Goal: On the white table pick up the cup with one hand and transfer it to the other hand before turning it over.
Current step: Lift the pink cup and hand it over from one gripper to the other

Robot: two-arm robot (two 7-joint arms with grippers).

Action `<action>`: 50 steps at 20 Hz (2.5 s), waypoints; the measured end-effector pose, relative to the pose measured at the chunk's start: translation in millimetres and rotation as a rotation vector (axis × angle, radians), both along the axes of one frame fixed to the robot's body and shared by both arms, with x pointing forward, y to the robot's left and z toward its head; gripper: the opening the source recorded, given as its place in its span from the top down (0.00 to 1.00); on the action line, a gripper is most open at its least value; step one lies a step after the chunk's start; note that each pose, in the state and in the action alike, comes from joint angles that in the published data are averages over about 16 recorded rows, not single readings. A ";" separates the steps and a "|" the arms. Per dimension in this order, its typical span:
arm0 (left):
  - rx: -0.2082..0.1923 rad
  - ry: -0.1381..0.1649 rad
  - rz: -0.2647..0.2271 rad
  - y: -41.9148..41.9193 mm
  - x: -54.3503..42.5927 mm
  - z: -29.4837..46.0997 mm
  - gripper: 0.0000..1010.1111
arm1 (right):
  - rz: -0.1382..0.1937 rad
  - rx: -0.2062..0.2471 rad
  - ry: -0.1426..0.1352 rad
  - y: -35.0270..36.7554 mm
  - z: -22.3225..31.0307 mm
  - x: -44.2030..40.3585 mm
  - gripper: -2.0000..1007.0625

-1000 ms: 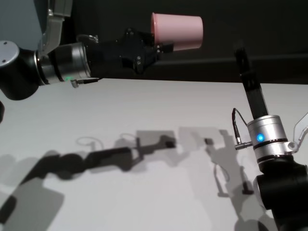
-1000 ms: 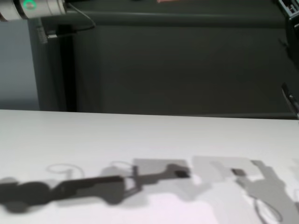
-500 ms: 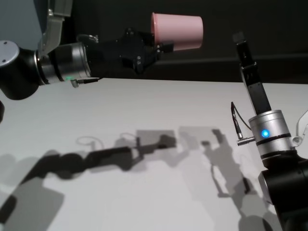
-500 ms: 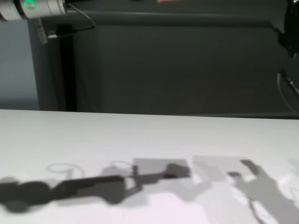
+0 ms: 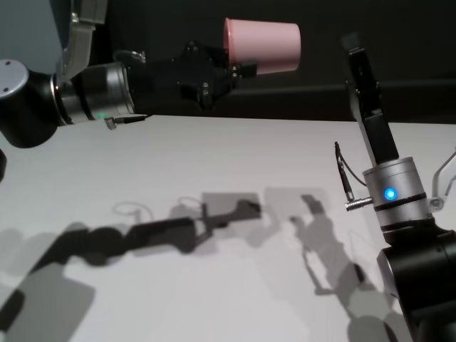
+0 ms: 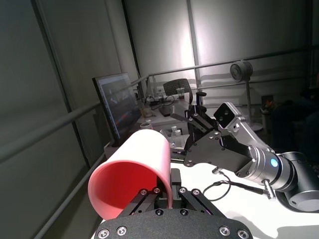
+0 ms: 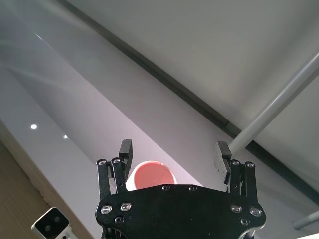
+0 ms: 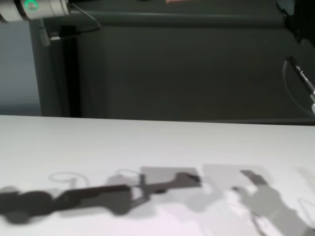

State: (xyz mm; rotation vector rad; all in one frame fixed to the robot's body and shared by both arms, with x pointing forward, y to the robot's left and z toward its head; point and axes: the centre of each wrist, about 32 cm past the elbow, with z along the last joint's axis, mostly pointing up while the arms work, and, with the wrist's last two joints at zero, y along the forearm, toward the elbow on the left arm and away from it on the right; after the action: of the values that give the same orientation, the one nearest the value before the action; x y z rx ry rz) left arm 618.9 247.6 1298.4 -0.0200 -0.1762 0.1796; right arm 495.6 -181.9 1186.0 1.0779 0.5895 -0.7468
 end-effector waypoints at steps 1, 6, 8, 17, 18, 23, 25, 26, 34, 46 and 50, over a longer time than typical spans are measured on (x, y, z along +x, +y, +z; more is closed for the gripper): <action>0.000 0.000 0.000 0.0 0.0 0.0 0.95 | 0.008 0.004 -0.003 1.0 0.2 0.5 0.01; 0.000 0.000 0.000 0.0 0.0 0.0 0.95 | 0.047 0.020 -0.008 6.4 0.9 3.1 0.01; 0.000 0.000 0.000 0.0 0.0 0.0 0.95 | 0.064 0.025 -0.008 8.3 1.2 4.2 0.01; 0.000 0.000 0.000 0.0 0.0 0.0 0.95 | 0.149 0.041 -0.016 14.5 2.5 9.6 0.00; 0.000 0.000 0.000 0.0 0.0 0.0 0.95 | 0.158 0.043 -0.017 15.2 2.7 10.2 0.00; 0.000 0.000 0.000 0.0 0.0 0.0 0.95 | 0.186 0.053 -0.020 18.4 3.7 12.8 0.00; 0.000 0.000 0.000 0.0 0.0 0.0 0.95 | 0.192 0.056 -0.020 20.0 4.1 13.8 0.00; 0.000 0.000 0.000 0.0 0.0 0.0 0.95 | 0.194 0.058 -0.019 20.8 4.3 14.2 0.00; 0.000 0.000 0.000 0.0 0.0 0.0 0.95 | 0.203 0.074 -0.014 28.4 5.7 18.4 0.01; 0.000 0.000 0.000 0.0 0.0 0.0 0.95 | 0.235 0.084 -0.019 36.5 6.6 22.9 0.01; 0.000 0.000 0.000 0.0 0.0 0.0 0.95 | 0.238 0.085 -0.013 37.1 6.5 23.5 0.01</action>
State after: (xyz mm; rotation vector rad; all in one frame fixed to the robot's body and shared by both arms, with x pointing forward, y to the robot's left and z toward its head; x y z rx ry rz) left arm 618.9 247.6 1298.4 -0.0201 -0.1762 0.1796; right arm 519.1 -144.8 1192.6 1.0679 0.7289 -0.5111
